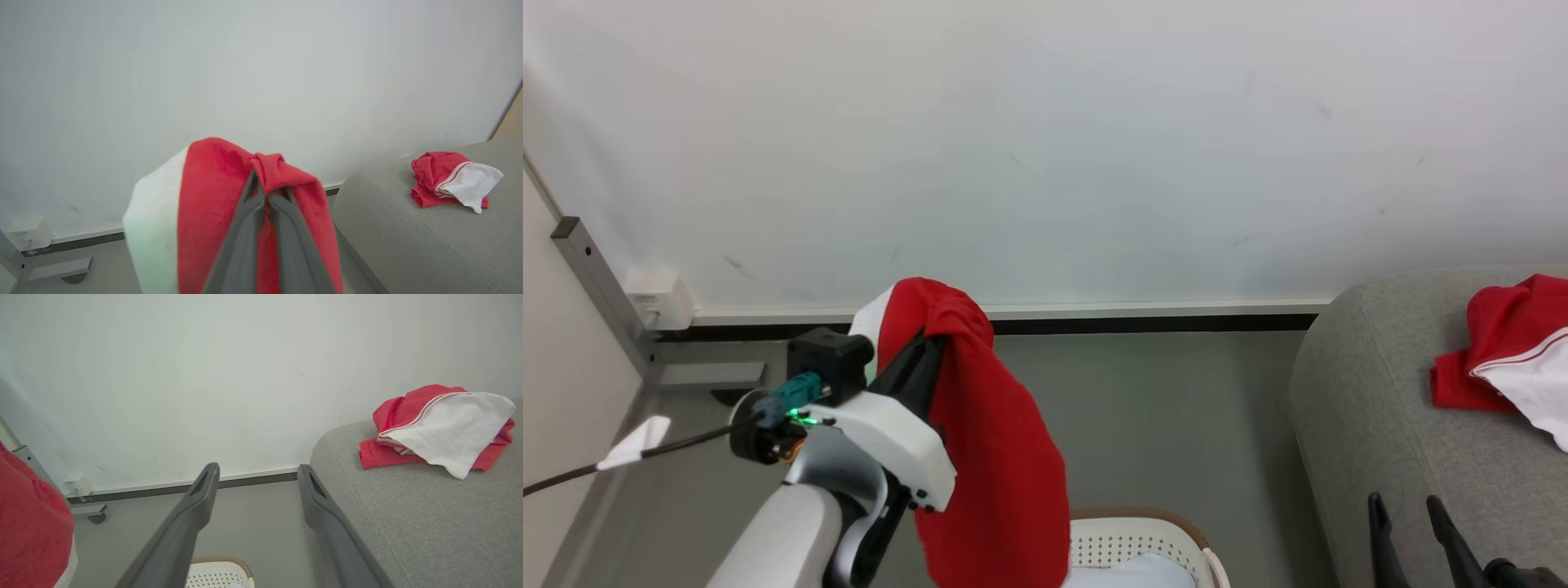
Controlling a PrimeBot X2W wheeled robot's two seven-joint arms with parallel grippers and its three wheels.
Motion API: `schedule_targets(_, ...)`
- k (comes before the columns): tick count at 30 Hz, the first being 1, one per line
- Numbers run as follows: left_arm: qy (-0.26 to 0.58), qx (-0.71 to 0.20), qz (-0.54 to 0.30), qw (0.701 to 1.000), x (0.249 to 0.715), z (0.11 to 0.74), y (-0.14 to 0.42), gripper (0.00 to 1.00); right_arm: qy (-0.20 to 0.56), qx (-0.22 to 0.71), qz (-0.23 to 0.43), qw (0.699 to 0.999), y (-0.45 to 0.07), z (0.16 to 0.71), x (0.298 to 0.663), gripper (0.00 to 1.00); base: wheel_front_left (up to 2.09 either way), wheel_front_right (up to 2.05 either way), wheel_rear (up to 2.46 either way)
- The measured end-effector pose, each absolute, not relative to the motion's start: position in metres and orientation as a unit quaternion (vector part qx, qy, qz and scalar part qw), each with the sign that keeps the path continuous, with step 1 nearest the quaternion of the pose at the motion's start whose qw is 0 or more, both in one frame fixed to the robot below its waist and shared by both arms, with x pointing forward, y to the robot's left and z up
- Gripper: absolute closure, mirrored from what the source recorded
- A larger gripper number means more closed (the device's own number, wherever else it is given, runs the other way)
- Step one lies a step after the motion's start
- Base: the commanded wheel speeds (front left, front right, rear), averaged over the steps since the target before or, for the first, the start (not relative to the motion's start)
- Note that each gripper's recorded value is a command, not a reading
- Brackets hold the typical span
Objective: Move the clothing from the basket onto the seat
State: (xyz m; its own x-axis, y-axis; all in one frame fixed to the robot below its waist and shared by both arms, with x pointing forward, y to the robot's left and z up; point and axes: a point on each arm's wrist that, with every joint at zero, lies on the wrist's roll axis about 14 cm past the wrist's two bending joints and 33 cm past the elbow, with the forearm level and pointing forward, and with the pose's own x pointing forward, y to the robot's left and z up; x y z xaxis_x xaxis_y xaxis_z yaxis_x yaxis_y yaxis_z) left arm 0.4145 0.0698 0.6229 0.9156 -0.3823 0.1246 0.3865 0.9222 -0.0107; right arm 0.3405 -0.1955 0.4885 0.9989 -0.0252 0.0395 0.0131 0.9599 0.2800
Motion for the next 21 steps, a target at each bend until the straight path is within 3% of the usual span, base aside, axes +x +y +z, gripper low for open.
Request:
schedule_targets(10,-0.070,-0.023,-0.202,0.977,0.395,0.640,0.069,1.00,-0.026,0.114,0.047,0.992,-0.161,0.496,0.339,0.00,0.00,0.00,0.00)
schedule_targets(21,-0.065,-0.025,-0.213,0.975,0.391,0.639,0.060,1.00,-0.066,0.079,0.245,0.964,-0.045,0.539,0.341,0.00,0.00,0.00,0.00)
